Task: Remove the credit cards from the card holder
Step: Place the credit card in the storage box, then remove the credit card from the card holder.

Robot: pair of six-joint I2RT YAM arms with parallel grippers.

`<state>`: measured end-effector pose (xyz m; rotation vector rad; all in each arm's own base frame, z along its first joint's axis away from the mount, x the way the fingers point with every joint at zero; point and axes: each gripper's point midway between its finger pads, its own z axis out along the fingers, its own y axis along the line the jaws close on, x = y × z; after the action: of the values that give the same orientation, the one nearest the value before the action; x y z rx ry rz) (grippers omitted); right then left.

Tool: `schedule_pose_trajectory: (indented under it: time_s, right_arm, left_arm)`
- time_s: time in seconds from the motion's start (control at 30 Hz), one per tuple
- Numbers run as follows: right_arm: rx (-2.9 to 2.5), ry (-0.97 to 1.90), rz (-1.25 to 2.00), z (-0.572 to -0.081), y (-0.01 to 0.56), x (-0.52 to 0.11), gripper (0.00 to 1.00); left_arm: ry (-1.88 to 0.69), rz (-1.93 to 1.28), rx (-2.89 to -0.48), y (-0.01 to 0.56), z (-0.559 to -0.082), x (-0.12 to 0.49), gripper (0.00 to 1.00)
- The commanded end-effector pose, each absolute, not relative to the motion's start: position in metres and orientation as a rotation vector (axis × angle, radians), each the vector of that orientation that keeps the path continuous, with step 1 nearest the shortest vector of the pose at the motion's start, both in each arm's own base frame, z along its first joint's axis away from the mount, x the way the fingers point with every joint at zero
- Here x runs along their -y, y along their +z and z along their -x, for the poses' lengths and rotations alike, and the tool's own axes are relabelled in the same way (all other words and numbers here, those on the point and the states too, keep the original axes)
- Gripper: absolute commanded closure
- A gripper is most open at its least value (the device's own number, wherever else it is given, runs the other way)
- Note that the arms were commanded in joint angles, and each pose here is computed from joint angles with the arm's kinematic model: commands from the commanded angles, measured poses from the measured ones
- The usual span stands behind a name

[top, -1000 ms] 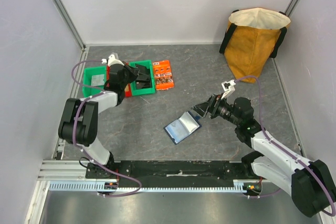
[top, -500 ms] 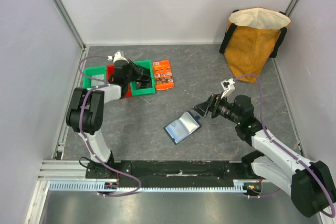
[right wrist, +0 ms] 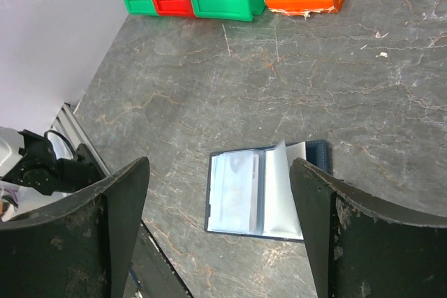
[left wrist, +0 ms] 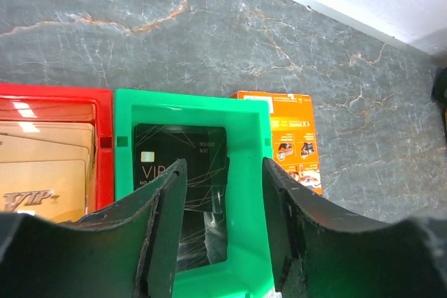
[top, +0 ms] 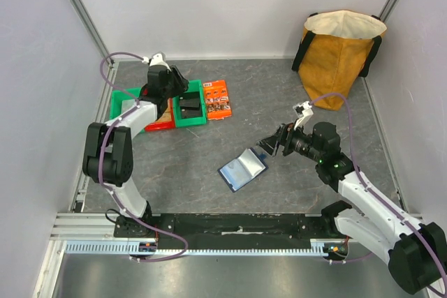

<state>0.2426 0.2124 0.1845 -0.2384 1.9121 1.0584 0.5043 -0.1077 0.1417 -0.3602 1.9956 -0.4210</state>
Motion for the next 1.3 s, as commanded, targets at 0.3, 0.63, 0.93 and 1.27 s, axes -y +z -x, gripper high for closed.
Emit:
schedule_pose_trajectory:
  time_s: [0.3, 0.63, 0.93, 1.27]
  right_arm:
    - [-1.981, 1.03, 0.54, -0.225, 0.176, -0.227, 0.12]
    - [-2.124, 0.829, 0.785, -0.208, 0.128, -0.259, 0.12]
    - [-2.208, 0.586, 0.956, -0.19, 0.087, -0.278, 0.23]
    - [-2.221, 0.316, 1.063, -0.185, 0.055, -0.298, 0.38]
  left_arm:
    - [-0.599, 0.147, -1.949, 0.228, -0.42, 0.147, 0.47]
    - [-0.885, 0.032, -1.998, 0.204, -0.301, 0.194, 0.48]
    - [-0.783, -0.01, -2.041, 0.188, -0.24, 0.158, 0.48]
    - [-0.728, -0.106, -2.041, 0.201, -0.23, 0.152, 0.49]
